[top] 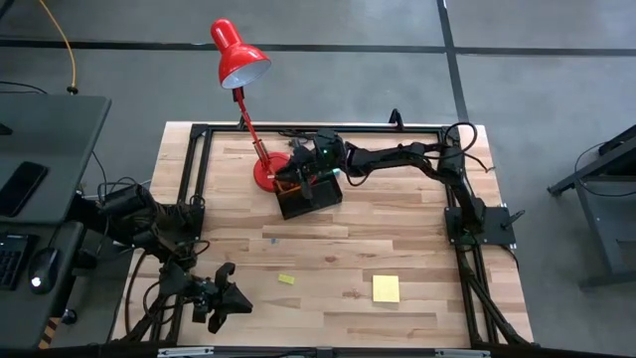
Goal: Pick and place office supplies into organizer
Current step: Put the orange pencil into the desk organizer, then put the yellow eraser into the desk organizer
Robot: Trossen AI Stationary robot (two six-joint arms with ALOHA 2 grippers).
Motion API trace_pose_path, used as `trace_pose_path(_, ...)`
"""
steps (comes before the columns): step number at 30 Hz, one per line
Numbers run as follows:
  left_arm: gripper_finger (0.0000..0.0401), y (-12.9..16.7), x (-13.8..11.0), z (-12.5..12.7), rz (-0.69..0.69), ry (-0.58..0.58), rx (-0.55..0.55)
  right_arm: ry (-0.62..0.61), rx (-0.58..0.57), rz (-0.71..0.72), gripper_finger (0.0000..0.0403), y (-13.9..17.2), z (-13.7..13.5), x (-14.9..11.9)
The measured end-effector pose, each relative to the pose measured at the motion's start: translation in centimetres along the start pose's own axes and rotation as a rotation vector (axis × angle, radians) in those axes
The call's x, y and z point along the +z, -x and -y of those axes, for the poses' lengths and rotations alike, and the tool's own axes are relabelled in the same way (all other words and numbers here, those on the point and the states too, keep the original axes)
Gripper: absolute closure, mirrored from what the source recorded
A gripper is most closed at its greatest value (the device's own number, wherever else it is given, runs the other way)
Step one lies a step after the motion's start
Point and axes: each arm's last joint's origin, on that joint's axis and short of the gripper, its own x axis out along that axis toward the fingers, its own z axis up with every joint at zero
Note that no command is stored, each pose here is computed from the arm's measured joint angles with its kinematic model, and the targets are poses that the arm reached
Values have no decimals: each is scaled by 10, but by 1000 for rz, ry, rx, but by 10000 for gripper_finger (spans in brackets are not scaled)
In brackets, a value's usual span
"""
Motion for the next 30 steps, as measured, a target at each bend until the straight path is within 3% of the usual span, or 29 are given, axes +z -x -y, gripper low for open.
trace_pose_path(9,357,0,0,0,-1,7,-2,-14,-20,-11,282,-1,-1,-1)
trace_pose_path(15,357,0,0,1,-1,13,-6,29,32,35,270,-2,-7,6)
trace_pose_path(22,357,0,-4,4,-31,-5,-29,27,117,8,269,-8,-35,19)
trace_pose_path(27,357,0,-6,4,-73,-3,-2,43,166,-52,269,-2,-65,43)
trace_pose_path(30,357,0,-7,3,-94,4,23,47,292,-61,269,-1,-85,52)
